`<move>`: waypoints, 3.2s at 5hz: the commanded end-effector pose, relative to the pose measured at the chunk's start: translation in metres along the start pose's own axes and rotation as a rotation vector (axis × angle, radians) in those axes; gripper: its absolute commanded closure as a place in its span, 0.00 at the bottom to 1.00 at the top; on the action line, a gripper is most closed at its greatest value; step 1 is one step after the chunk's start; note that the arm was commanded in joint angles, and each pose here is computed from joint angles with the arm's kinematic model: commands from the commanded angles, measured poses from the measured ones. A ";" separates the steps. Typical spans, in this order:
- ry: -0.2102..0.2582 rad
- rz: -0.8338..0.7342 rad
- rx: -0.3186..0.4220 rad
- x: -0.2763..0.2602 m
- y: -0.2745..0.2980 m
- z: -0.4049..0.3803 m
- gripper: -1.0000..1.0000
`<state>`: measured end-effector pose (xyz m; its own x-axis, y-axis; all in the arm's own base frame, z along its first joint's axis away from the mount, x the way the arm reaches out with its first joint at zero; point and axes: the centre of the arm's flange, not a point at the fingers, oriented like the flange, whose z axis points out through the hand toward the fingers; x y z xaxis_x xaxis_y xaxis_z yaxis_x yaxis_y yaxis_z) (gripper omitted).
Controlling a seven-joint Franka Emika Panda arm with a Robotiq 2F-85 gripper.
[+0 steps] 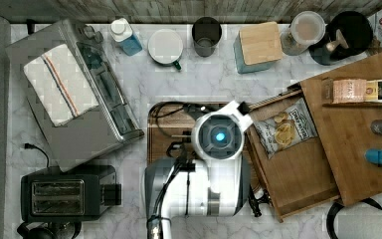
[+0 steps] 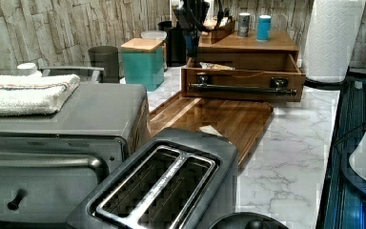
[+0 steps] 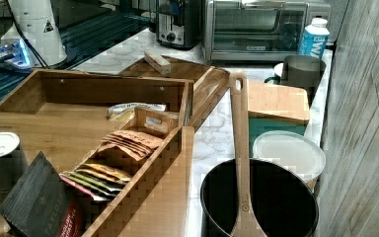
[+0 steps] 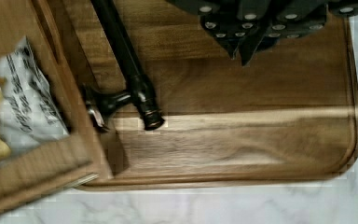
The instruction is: Close the drawer.
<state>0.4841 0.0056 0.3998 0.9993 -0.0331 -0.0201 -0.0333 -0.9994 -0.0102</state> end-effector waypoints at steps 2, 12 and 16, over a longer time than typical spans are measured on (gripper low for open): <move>-0.025 -0.435 -0.118 -0.057 0.050 0.036 1.00; -0.063 -0.441 -0.055 -0.077 0.082 0.134 1.00; 0.085 -0.486 -0.061 -0.036 0.146 0.105 1.00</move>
<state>0.3927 -0.0944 0.2472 0.8877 0.4552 -0.0686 0.4553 -0.8902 -0.0146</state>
